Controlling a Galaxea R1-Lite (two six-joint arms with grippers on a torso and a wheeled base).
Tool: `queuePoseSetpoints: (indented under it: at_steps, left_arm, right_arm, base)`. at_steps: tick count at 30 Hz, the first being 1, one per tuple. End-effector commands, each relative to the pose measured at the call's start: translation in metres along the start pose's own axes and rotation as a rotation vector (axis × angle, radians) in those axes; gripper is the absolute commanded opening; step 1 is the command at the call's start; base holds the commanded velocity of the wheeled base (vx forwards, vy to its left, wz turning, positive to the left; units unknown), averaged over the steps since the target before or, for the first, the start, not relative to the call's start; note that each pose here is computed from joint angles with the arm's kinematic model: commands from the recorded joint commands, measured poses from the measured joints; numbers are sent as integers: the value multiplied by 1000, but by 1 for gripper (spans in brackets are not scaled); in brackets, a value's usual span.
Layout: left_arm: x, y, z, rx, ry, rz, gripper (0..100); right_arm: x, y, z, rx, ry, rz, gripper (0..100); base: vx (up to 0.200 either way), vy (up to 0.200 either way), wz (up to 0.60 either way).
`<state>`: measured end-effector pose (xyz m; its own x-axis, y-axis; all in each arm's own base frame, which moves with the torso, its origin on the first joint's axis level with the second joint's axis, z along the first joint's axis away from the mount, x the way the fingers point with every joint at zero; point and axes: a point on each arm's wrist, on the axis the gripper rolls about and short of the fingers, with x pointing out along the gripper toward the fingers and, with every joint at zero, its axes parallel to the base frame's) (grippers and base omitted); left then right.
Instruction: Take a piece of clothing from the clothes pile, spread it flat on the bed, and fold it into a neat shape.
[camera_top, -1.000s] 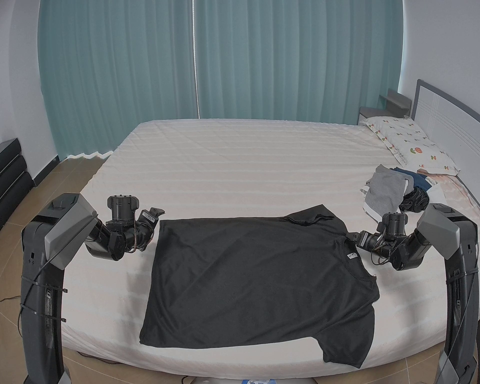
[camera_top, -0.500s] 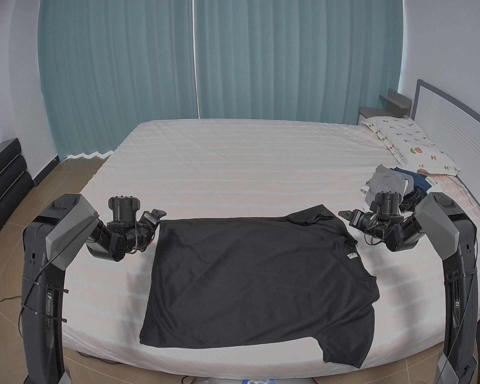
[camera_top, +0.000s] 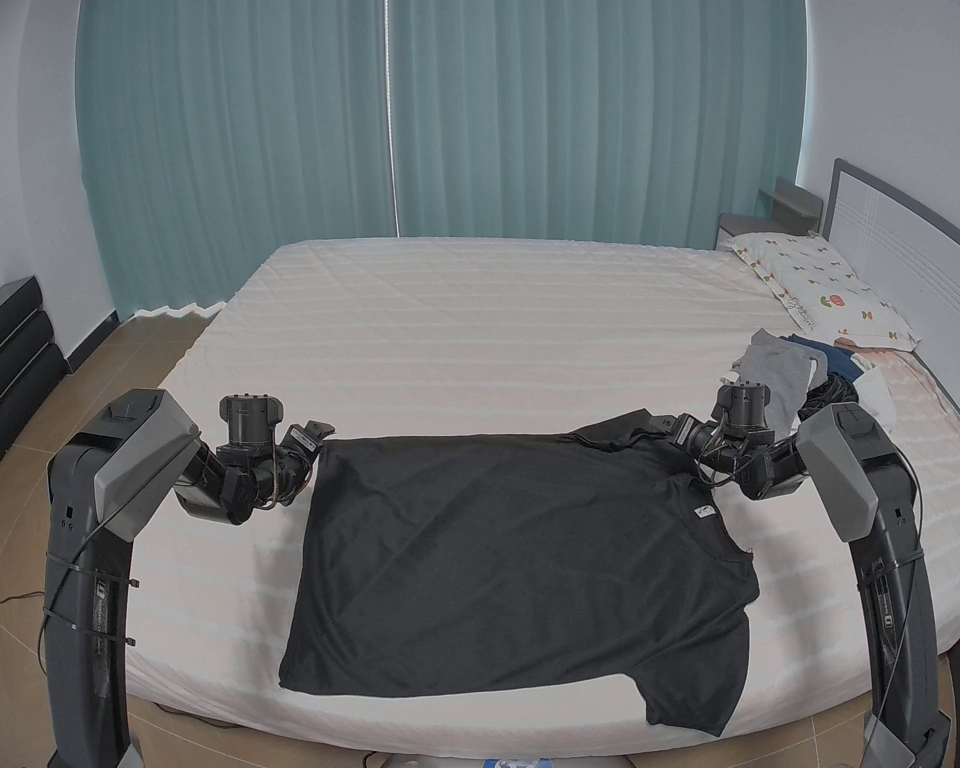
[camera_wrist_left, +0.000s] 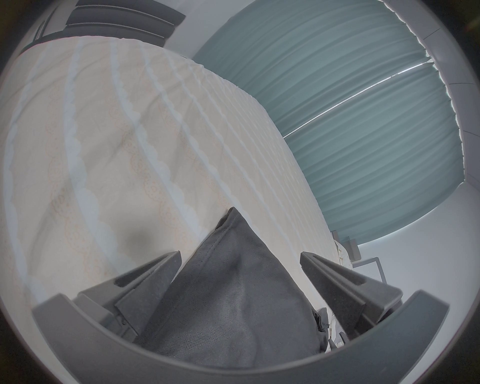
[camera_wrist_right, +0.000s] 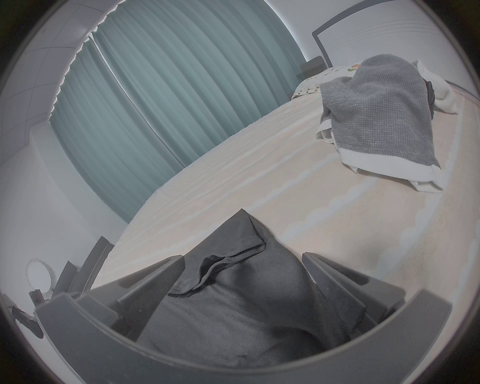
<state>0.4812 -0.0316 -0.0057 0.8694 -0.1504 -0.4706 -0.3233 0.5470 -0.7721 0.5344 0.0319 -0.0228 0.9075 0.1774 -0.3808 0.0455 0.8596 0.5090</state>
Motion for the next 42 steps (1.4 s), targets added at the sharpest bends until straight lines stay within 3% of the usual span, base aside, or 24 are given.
queuePoseSetpoints:
  at_steps: [1, 11, 16, 19, 22, 25, 30, 35, 39, 42]
  left_arm:
    - [0, 1, 0, 0, 0, 1, 100]
    - [-1, 0, 0, 0, 0, 1, 100]
    - [-14, -6, 2, 0, -3, 4, 100]
    - [-39, -12, 2, -3, 7, 15, 100]
    - [-55, -22, 7, -4, -17, -26, 100]
    - [-70, -35, 9, 5, -32, -70, 100]
    - [-79, -39, -6, 22, 5, -59, 100]
    - [-109, -25, -18, 16, 46, -8, 100]
    - [-130, -7, -33, 16, 94, 50, 100]
    - [-136, 8, -47, 19, 124, 73, 100]
  right_arm:
    - [8, -7, -9, 5, -1, -17, 100]
    - [1, -10, 4, 13, -41, -62, 100]
    - [-44, -6, 16, 29, -13, -92, 100]
    - [-85, 1, 21, 35, -46, -40, 100]
    - [-119, -1, 19, 33, -74, 3, 100]
    - [-171, -5, -2, 44, -19, 41, 100]
    - [-223, -12, -34, 61, 27, 37, 100]
    - [-249, -18, -57, 71, 44, 45, 100]
    - [-259, -23, -75, 202, 134, 109, 100]
    - [-257, -29, -77, 257, 145, 108, 100]
  base:
    - [0, 0, 0]
    - [0, 0, 0]
    - [0, 0, 0]
    - [0, 0, 0]
    - [0, 0, 0]
    - [0, 0, 0]
    - [0, 0, 0]
    - [-160, 0, 0]
    - [-200, 0, 0]
    - [-200, 0, 0]
